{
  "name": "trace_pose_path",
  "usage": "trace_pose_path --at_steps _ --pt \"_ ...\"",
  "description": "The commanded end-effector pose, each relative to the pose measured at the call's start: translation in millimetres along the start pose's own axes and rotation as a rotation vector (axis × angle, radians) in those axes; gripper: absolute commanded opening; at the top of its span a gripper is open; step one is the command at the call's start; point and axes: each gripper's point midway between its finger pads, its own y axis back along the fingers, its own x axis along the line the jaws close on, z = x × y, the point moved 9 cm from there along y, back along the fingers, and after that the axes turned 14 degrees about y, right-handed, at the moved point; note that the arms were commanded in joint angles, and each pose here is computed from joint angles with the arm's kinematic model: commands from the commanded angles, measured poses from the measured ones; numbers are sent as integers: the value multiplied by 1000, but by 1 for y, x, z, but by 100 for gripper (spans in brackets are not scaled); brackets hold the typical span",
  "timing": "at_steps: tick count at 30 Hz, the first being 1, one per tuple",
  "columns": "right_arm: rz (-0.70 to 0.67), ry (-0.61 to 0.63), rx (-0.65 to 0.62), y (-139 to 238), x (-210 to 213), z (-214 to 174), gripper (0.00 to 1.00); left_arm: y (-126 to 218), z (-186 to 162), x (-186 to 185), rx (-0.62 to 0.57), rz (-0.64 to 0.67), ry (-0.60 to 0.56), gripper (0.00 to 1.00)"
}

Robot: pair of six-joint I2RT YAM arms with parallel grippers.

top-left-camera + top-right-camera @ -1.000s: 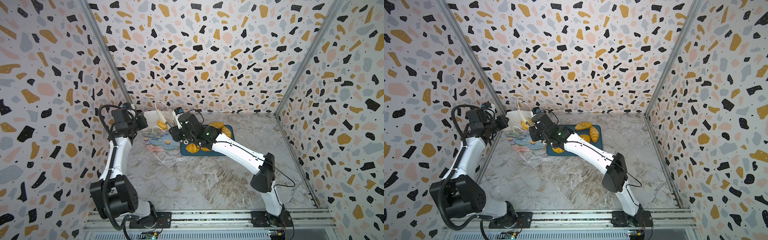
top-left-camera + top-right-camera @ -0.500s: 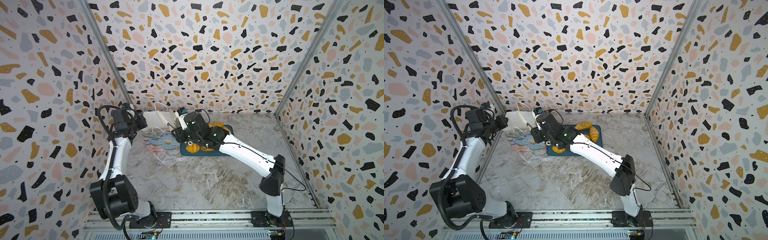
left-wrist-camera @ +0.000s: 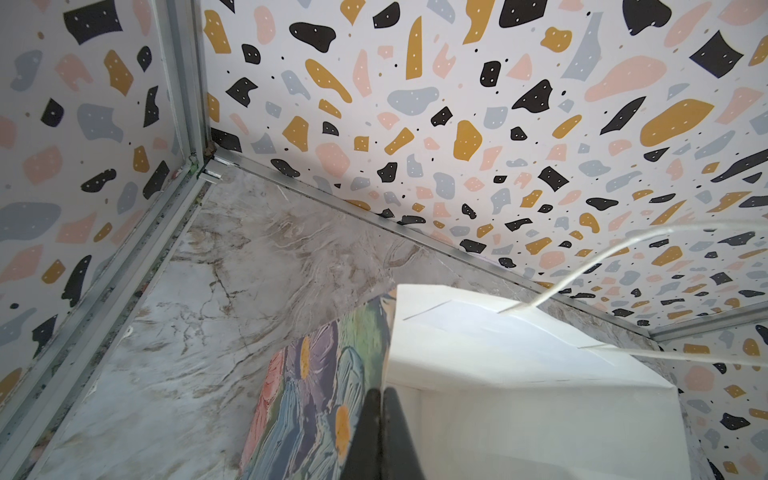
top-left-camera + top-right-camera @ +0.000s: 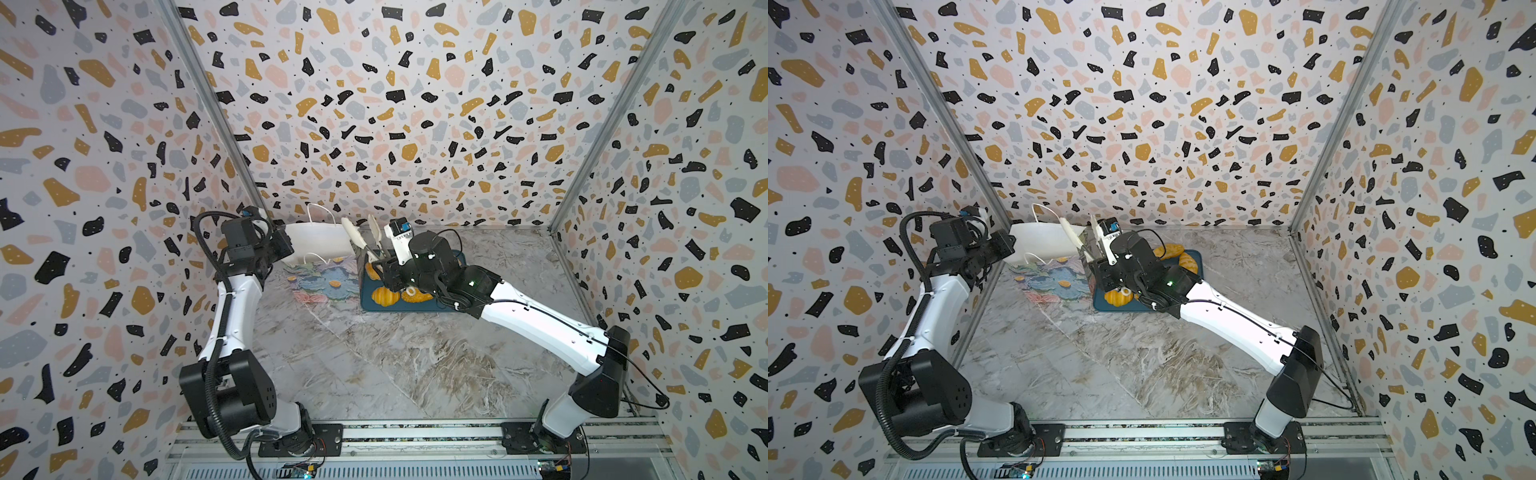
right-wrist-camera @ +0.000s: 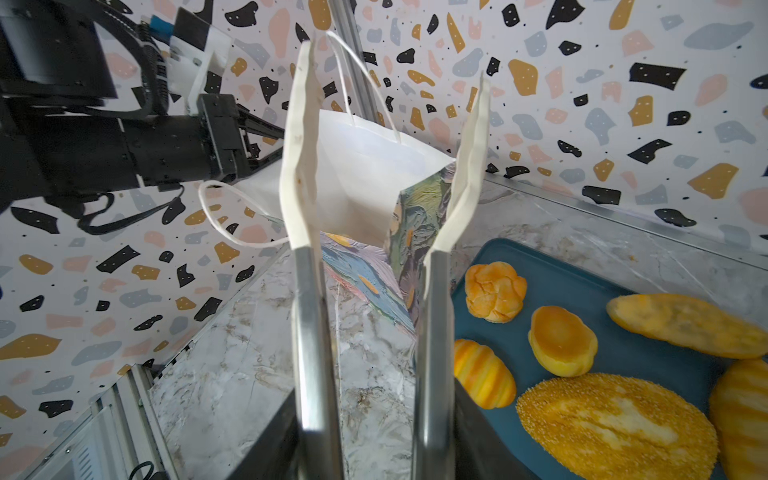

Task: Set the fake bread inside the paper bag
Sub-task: 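Withdraw the empty tongs with the right gripper back toward the tray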

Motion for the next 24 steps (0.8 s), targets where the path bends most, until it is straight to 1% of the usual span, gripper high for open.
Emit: trace_pose_path --at_steps 1,7,16,24 --pt "-43 -15 -112 30 -16 19 50 5 6 -3 -37 -31 -12 0" --pt "-113 -8 -64 40 -40 -4 51 4 6 -2 -36 -27 -6 0" --pt "-206 -53 29 48 -80 -44 52 3 6 -2 -33 -31 -4 0" --pt "-260 -95 133 48 -109 -69 54 3 5 -1 -33 -28 -2 0"
